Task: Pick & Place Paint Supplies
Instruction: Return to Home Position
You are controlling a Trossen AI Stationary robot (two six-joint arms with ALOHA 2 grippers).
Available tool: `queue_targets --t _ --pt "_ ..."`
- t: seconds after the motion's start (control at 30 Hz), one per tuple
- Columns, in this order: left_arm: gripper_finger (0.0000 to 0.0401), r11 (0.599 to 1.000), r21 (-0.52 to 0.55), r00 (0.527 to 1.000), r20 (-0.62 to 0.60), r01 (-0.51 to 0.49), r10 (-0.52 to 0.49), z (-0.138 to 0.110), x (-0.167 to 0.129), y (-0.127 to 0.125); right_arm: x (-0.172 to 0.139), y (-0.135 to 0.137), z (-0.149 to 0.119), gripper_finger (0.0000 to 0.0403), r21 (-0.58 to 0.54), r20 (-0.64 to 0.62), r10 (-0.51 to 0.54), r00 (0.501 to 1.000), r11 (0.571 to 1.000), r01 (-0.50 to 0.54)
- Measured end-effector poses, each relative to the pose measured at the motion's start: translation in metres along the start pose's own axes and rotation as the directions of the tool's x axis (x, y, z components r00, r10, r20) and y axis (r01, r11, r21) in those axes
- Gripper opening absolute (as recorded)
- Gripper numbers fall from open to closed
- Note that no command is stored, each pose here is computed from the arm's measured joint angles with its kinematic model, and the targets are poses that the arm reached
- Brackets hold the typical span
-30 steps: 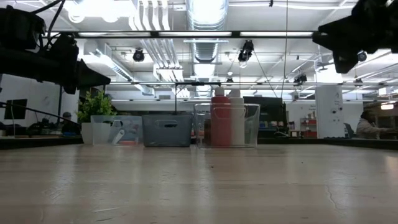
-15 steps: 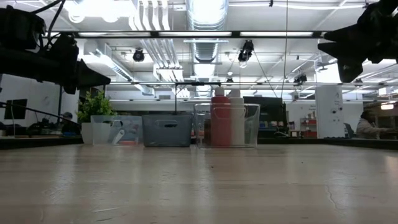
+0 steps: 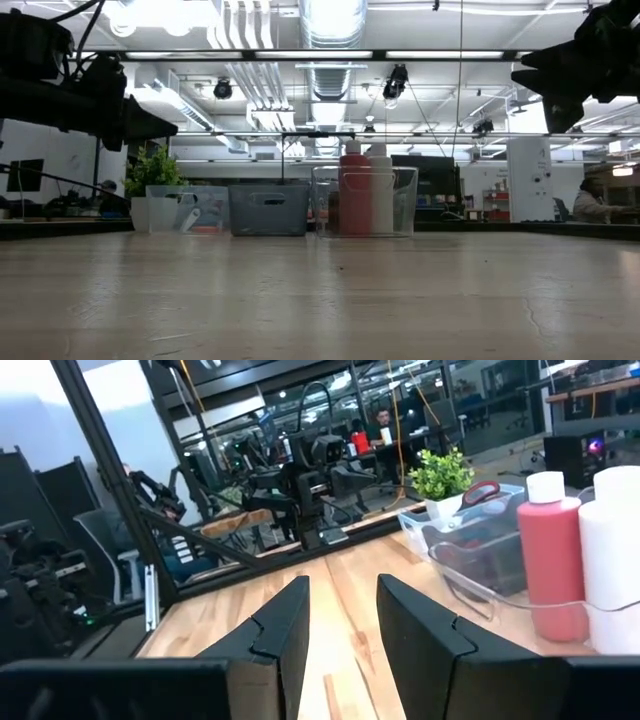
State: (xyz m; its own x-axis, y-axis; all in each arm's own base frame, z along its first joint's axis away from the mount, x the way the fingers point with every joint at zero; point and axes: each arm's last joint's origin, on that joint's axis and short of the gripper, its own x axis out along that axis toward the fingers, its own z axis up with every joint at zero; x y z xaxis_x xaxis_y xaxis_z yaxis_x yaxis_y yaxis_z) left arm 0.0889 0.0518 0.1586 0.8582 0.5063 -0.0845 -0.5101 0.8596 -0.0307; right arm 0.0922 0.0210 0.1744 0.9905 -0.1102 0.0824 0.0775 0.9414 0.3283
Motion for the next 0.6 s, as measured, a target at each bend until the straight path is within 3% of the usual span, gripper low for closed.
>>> queue_targets --t 0.6 --pt "0.0039 1.000 0.000 1.000 0.000 0.000 0.000 0.0000 0.0000 0.0000 0.0005 0.0000 -0.0009 0.0116 0.039 -0.009 -0.001 1.000 0.999 0.001"
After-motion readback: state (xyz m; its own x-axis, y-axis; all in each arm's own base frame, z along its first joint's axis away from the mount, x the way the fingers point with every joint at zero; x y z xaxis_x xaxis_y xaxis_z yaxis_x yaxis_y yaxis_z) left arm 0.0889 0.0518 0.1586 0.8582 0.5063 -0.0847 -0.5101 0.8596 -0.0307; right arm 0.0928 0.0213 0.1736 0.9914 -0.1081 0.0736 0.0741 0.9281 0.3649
